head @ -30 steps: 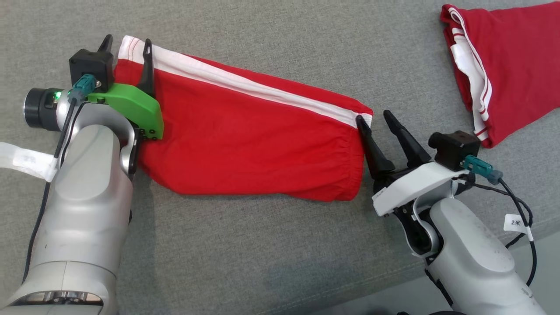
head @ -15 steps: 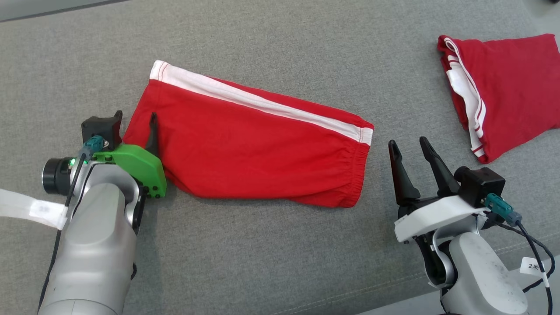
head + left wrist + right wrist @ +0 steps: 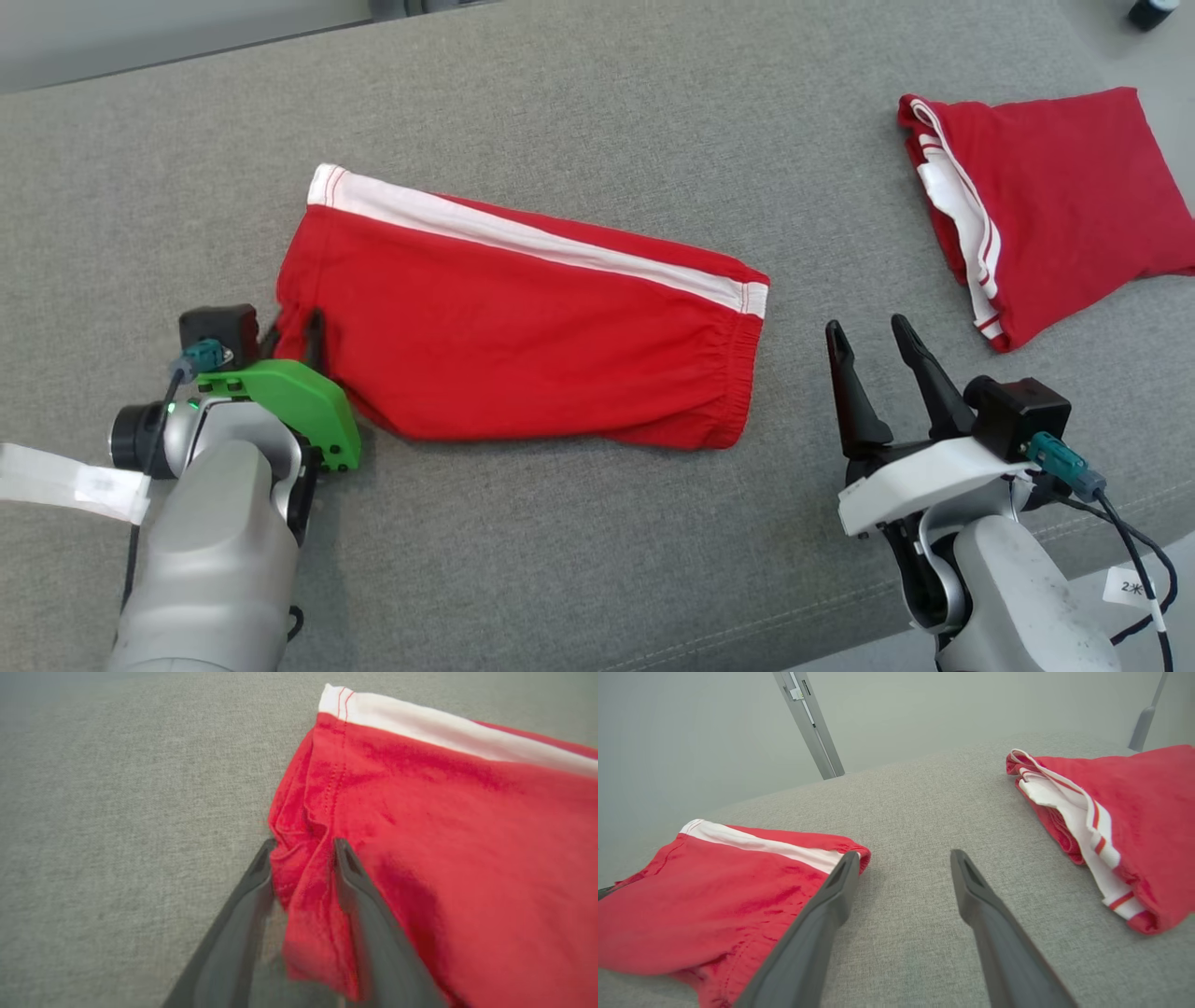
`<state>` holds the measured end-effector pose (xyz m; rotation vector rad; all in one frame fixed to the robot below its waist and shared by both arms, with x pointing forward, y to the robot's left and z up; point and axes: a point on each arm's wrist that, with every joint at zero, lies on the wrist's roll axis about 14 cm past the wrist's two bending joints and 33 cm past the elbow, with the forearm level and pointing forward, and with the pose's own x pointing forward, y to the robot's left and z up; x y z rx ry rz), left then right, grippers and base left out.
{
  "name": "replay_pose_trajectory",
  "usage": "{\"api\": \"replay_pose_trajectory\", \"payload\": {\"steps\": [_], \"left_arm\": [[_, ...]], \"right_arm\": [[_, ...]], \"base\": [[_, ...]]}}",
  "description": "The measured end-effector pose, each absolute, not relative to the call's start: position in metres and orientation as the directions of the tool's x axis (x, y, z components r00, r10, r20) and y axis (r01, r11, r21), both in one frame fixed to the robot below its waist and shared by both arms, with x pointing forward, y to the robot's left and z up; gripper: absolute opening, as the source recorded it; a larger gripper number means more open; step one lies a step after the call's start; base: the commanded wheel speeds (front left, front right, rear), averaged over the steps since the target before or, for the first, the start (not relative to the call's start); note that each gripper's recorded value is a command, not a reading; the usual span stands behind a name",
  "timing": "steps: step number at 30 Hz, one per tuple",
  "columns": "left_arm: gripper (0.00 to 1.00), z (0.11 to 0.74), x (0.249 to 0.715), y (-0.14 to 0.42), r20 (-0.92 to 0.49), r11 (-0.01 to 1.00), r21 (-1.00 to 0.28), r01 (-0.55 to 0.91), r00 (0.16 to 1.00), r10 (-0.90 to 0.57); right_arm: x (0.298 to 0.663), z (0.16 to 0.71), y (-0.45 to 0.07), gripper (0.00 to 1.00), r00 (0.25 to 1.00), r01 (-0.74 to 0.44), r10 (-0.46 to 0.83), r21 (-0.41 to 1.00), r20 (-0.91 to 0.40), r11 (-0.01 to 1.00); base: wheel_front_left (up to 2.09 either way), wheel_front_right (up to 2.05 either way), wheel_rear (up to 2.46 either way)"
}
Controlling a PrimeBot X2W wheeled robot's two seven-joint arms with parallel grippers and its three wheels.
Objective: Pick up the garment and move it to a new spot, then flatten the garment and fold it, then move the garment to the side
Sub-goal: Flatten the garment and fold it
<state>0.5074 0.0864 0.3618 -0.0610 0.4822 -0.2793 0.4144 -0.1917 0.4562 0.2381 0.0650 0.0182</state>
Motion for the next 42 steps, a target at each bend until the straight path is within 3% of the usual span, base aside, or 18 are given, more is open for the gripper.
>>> {"api": "replay_pose_trajectory", "payload": {"steps": [15,23,24,25,26,35,42], "left_arm": [[0.00,0.383,0.447,0.116,-0.377,0.978,-0.173,0.119,0.909,-0.178],[0.00,0.386,0.410,0.144,-0.353,0.982,-0.187,0.024,0.931,-0.090],[0.07,0.386,0.410,0.144,-0.353,0.982,-0.187,0.024,0.931,-0.090],[0.61,0.388,0.408,0.147,-0.346,0.982,-0.188,0.016,0.935,-0.081],[1.00,0.390,0.406,0.150,-0.338,0.982,-0.187,0.008,0.938,-0.072],[1.00,0.408,0.396,0.170,-0.266,0.986,-0.163,-0.038,0.964,-0.007],[1.00,0.420,0.384,0.179,-0.220,0.988,-0.150,-0.046,0.975,0.012]], "right_arm": [[0.377,0.463,-0.180,1.00,0.998,-0.023,0.038,0.264,-0.051,0.964],[0.379,0.466,-0.153,1.00,0.993,-0.098,0.113,0.277,-0.039,0.956],[0.379,0.466,-0.153,1.00,0.993,-0.098,0.113,0.277,-0.039,0.956],[0.380,0.467,-0.150,1.00,0.992,-0.106,0.121,0.278,-0.037,0.955],[0.381,0.467,-0.147,1.00,0.991,-0.114,0.129,0.278,-0.036,0.954],[0.400,0.472,-0.116,1.00,0.976,-0.203,0.218,0.285,-0.021,0.937],[0.417,0.451,-0.095,1.00,0.957,-0.241,0.275,0.266,-0.097,0.933]], "base": [[0.00,0.00,0.00],[0.00,0.00,0.00],[0.00,0.00,0.00],[0.00,0.00,0.00],[0.00,0.00,0.00],[0.00,0.00,0.00],[0.00,0.00,0.00]]}}
